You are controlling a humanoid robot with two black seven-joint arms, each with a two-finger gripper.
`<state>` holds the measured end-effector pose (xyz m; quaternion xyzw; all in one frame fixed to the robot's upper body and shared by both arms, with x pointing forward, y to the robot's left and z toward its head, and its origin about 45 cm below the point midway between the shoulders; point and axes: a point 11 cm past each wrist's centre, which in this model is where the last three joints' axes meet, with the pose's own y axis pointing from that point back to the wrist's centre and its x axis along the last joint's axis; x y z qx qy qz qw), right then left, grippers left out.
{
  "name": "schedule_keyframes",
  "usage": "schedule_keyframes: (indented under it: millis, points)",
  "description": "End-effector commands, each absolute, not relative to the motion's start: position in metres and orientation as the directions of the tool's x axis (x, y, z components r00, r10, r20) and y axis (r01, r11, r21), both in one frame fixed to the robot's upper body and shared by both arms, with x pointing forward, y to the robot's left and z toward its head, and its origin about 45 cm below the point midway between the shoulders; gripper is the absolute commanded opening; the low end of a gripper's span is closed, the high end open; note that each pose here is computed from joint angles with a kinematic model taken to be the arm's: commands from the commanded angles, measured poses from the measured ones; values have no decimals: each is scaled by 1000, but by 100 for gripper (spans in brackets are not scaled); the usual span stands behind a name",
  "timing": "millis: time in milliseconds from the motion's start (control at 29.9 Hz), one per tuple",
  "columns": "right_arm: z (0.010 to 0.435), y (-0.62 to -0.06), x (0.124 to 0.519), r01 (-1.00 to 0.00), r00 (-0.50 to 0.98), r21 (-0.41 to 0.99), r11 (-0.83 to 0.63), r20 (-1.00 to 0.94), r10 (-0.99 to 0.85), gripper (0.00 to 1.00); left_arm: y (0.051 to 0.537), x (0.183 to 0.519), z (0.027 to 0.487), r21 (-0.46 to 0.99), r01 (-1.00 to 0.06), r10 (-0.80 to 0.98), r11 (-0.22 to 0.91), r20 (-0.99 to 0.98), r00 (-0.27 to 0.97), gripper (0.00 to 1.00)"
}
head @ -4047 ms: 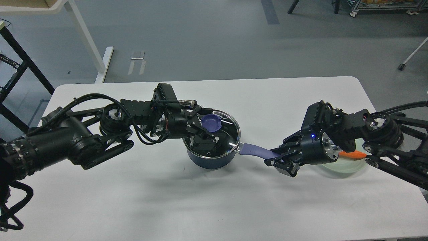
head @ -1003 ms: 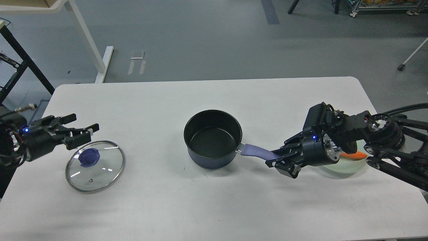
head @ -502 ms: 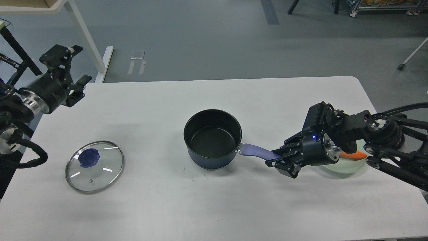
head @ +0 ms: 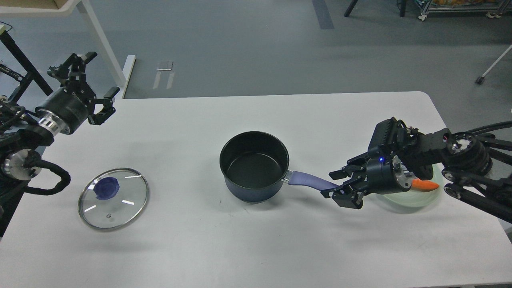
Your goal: Open pot lid
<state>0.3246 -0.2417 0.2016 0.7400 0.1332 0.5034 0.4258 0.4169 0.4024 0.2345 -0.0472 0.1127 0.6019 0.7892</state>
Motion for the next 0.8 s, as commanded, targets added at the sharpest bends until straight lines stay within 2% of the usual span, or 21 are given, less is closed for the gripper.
schedule_keyframes:
  millis: [0,100,201,301,368,535,769]
  points:
    - [221,-247,330,-271,495,716,-643,676,545,98,401,416,233,62,-957,935,282,-243,260,99]
    - [250,-252,340,-330,525,641,-693,735,430,98,400,415,233,65,-954,930,293,-249,269,99]
    - [284,-263,350,-405,582,520,-751,781,227,98,399,415,232,67,-952,929,298,-252,273,99]
    - [314,-272,358,-483,643,352,-802,764,-51,99,395,414,229,72,-949,925,307,-259,279,99]
    - [326,-281,364,-548,680,230,-804,683,-268,99,394,411,226,78,-948,923,308,-267,278,99]
    - [322,-304,376,-725,632,30,-688,427,-647,99,388,411,223,75,-945,917,319,-278,287,99]
    - [282,-299,379,-864,494,-51,-501,109,-863,99,377,415,222,53,-942,904,330,-304,300,99]
